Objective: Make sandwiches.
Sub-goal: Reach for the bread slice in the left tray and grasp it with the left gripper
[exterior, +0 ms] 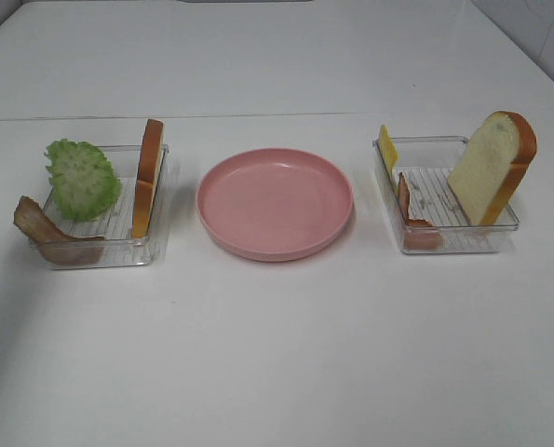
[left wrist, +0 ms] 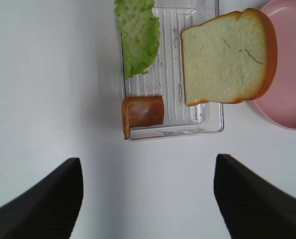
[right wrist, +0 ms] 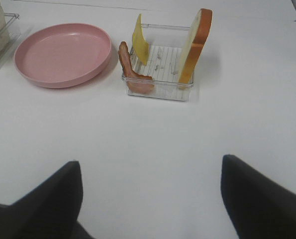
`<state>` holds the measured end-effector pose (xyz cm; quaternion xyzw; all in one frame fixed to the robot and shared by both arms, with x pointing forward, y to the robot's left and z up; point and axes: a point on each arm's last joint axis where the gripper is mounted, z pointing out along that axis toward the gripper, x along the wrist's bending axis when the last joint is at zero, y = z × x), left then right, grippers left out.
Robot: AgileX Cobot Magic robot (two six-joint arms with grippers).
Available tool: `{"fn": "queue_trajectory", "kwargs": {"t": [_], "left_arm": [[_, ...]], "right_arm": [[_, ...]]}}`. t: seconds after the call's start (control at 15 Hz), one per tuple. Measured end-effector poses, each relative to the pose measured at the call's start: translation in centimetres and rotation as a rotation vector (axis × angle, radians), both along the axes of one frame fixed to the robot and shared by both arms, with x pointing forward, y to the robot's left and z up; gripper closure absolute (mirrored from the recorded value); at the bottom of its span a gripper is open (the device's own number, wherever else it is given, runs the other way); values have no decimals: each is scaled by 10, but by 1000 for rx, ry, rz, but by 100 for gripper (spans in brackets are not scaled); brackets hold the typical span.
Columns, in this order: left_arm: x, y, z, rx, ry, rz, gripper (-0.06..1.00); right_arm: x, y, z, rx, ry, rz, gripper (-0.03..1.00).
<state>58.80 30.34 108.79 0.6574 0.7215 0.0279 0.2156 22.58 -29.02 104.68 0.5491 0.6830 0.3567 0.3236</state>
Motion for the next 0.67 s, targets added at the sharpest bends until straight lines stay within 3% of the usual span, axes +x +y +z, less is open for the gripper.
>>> {"fn": "queue_trajectory", "kwargs": {"t": [0.07,0.13,0.27,0.47,0.67], "left_arm": [[7,-2,-2,2,13,-10,25],[38,-24,-9,4,43,-77,25],[63,-57,-9,45,17,-112,25],[79,-102,-12,115,-9,-130,25],[83,-149,-29,139,3,-178,25]], "right_arm": [[0,0,0,0,0,0,24],[0,0,0,0,0,0,24],[0,0,0,0,0,0,24],[0,0,0,0,0,0,24],[0,0,0,0,0,0,24]]}}
